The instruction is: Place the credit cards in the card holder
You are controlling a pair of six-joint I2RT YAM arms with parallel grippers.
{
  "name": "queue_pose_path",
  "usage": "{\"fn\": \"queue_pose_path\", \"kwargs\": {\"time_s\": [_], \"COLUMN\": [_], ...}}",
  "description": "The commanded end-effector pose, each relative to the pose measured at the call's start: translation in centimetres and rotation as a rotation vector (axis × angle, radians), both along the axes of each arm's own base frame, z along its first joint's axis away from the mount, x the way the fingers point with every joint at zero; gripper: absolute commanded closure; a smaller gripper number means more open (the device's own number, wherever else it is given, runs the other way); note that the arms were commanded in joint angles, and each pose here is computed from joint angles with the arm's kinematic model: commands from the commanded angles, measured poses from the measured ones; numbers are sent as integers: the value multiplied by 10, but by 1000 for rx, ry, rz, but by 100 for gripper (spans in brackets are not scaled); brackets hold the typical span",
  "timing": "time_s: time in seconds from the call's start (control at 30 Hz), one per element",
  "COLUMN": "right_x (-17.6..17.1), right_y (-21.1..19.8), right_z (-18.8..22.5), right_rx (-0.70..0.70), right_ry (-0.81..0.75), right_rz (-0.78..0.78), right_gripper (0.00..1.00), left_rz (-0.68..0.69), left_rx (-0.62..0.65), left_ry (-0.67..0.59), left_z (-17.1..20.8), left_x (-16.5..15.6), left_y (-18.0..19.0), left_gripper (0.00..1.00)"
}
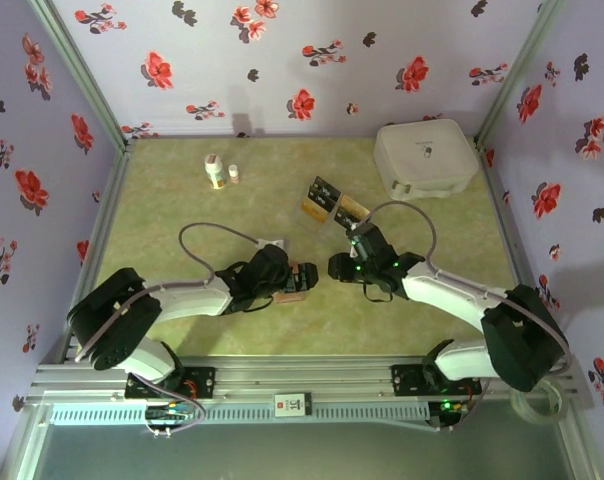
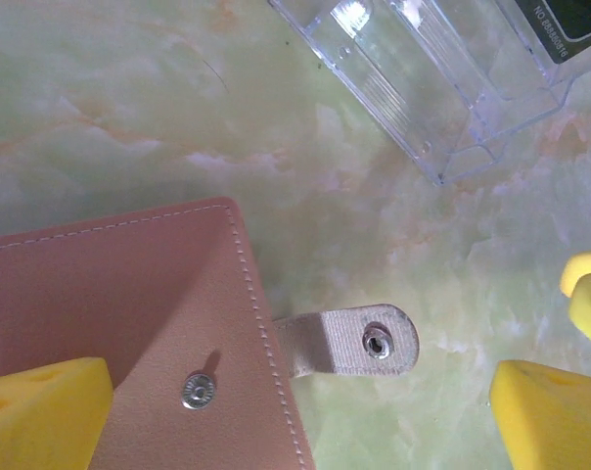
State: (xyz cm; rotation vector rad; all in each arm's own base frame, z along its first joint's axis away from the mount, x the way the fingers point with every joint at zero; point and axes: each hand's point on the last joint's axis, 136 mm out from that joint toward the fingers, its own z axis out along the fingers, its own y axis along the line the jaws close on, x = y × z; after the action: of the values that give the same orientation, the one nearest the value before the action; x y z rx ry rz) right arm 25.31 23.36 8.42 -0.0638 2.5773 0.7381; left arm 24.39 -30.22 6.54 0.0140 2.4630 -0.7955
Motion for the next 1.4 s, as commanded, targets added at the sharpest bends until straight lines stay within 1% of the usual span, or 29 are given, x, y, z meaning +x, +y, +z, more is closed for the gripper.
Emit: {"fn": "queue_pose_path", "kwargs": {"time_s": [0.0, 0.07, 0.17, 0.3, 0.47, 0.63, 0.7, 0.8, 0.93, 1.13, 1.37], "right_x": [-6, -12, -20, -33, -50, -57, -56, -53, -50, -47, -44], "right_y": [19, 29, 46, 75, 119, 146, 149, 145, 131, 114, 108], "right_z": [21, 29, 42, 58, 68, 48, 38, 19, 5, -13, -41], "right_rx": [95, 107, 116, 136, 121, 58, 38, -30, -75, -80, -29], "right_ry": [-21, -37, -64, -90, -98, -66, -53, -38, -35, -19, 24], "right_rz": [45, 75, 116, 191, 317, 391, 399, 402, 374, 339, 312], "right_gripper": [74, 81, 85, 89, 90, 92, 94, 100, 100, 100, 100], "left_rz": [4, 16, 57, 143, 267, 291, 293, 291, 280, 232, 148], "left_rx": [6, -3, -10, 10, 47, 110, 127, 136, 148, 172, 244], "left_ry": [-36, -59, -78, -89, -70, -29, -11, 8, 17, 30, 68], "left_z": [31, 48, 69, 85, 87, 74, 66, 58, 53, 49, 37], "left_x": [10, 16, 27, 42, 50, 46, 44, 41, 41, 42, 42], "left_y": [6, 11, 27, 66, 124, 150, 154, 157, 157, 151, 141], "left_gripper": [0, 0, 0, 0, 0, 0, 0, 0, 0, 0, 0]}}
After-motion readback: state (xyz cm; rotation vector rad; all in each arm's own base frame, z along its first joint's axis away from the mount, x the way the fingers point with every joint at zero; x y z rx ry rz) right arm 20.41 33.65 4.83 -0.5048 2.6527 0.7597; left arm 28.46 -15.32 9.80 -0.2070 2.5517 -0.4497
